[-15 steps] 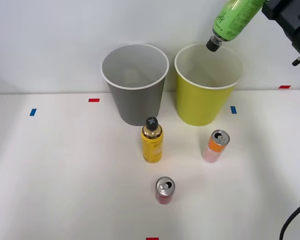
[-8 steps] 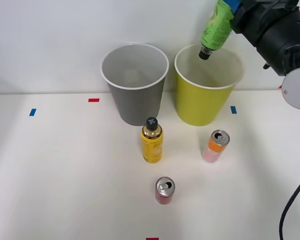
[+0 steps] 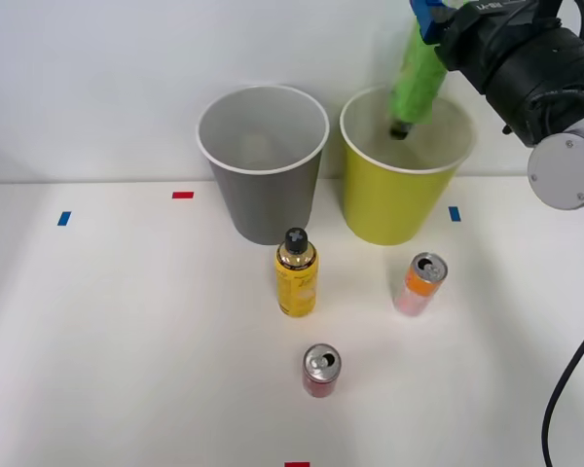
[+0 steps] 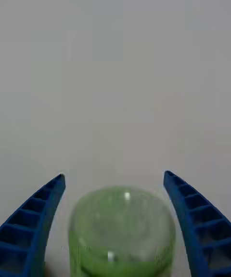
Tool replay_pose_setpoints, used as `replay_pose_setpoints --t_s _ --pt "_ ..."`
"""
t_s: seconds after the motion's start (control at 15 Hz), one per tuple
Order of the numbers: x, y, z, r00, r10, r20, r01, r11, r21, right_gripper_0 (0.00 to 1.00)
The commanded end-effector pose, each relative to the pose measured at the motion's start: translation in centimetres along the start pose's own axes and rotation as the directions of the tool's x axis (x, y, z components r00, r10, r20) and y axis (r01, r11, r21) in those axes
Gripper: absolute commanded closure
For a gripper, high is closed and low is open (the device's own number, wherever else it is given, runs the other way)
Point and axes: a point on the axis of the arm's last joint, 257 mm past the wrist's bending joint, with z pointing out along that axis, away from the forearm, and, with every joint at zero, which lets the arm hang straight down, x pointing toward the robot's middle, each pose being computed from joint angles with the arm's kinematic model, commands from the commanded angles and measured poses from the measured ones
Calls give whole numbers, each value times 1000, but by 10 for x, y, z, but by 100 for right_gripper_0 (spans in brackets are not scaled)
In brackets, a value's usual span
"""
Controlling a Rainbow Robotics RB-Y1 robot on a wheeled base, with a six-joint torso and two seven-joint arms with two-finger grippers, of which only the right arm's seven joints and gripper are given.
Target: Put cans in the gray bin, plastic bottles in the light green bin
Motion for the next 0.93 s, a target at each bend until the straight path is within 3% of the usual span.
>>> replay_pose_setpoints --t_s 0.07,0.27,0.53,0.93 --pt "8 6 -2 1000 -3 -14 3 1000 -10 0" --pt "6 13 -23 1000 -18 -1 18 1000 -23 0" --pt "-6 15 -84 997 -61 53 62 998 -14 0" --pt "-6 -9 -178 994 -76 75 69 994 89 0"
